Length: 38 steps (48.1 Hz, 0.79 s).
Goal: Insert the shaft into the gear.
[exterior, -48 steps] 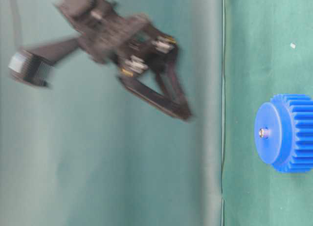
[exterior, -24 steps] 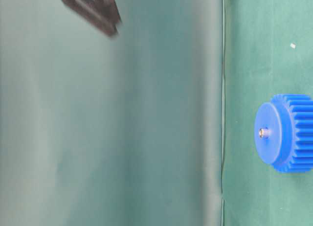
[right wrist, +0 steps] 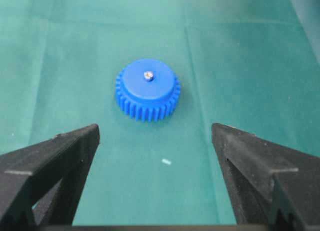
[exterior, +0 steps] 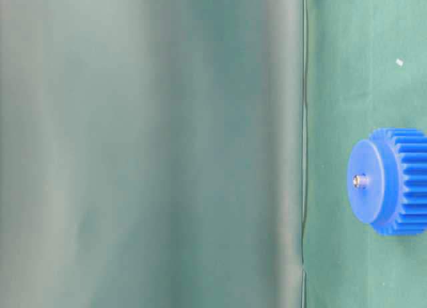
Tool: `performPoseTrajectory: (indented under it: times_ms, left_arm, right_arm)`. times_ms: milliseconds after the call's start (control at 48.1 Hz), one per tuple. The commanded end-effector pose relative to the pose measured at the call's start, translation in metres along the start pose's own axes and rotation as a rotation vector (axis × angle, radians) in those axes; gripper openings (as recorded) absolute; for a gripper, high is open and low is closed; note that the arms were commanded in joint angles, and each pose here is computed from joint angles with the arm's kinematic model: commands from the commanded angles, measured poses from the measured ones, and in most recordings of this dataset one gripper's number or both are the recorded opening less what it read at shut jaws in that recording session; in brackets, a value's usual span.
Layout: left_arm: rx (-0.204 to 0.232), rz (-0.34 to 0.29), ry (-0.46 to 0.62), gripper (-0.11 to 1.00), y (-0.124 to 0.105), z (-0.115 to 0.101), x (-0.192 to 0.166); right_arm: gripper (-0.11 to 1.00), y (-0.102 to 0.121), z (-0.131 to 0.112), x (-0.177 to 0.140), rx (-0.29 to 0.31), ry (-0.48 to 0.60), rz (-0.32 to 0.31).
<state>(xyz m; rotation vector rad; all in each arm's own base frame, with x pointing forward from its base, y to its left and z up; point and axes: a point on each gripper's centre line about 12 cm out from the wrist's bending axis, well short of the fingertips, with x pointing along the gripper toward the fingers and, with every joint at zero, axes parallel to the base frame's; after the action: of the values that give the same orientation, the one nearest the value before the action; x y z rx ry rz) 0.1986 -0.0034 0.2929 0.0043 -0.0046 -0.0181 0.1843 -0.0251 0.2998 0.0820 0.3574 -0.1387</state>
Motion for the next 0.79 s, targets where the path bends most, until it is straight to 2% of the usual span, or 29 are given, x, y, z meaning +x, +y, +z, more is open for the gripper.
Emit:
performPoseTrajectory:
  times_ms: [0, 769]
  left_arm:
    - [0.003, 0.001, -0.031, 0.0, 0.0003, 0.0115, 0.0018]
    - [0.003, 0.0, -0.029, 0.0, 0.0, 0.0114, 0.0018]
  right_arm:
    - [0.97, 0.0001, 0.0022, -0.0028, -0.002, -0.012, 0.0]
    - [0.97, -0.0001, -0.0003, -0.001, 0.0, -0.005, 0.0]
